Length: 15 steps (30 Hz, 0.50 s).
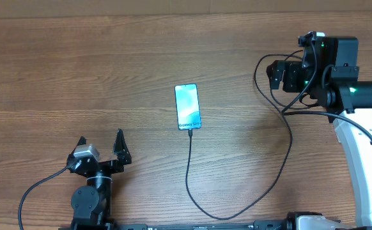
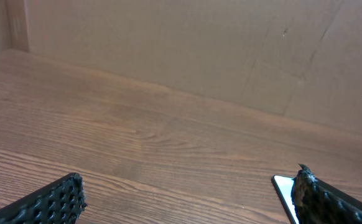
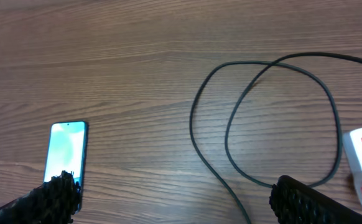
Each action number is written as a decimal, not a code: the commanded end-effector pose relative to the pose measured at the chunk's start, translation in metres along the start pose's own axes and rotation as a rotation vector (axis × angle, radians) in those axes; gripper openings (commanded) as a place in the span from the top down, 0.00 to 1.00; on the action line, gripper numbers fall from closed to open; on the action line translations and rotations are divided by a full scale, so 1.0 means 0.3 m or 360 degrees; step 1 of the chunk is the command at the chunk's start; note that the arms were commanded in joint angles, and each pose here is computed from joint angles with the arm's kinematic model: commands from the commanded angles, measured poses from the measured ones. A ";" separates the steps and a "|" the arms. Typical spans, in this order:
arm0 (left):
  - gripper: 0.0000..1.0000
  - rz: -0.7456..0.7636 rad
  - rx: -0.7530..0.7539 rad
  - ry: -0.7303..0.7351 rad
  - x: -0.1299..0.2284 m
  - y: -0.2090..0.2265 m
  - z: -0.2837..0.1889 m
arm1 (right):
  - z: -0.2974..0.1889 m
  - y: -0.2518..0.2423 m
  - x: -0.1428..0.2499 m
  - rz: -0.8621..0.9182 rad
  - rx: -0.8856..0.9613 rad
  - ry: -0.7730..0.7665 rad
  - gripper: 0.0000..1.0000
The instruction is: Plug charger to phone and switch on socket
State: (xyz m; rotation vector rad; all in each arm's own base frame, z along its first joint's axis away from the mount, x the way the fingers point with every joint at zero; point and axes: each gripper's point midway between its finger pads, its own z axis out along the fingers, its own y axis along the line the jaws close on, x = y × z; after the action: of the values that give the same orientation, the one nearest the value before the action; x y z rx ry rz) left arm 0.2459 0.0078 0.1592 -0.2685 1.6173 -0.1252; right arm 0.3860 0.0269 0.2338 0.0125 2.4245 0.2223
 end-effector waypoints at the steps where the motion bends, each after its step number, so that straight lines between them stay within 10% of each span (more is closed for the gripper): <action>1: 0.00 0.0028 0.0008 -0.0007 -0.001 -0.002 -0.001 | -0.016 -0.018 -0.008 -0.0014 0.0056 -0.0022 0.00; 15: 0.00 0.0028 0.0008 -0.0007 -0.001 -0.002 -0.001 | 0.035 -0.037 0.181 -0.0014 0.0064 0.0270 0.00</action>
State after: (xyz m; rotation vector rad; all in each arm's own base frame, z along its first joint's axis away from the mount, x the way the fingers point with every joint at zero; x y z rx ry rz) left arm 0.2459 0.0078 0.1592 -0.2685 1.6173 -0.1252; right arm 0.3601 0.0226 0.2051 0.0278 2.5647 0.1928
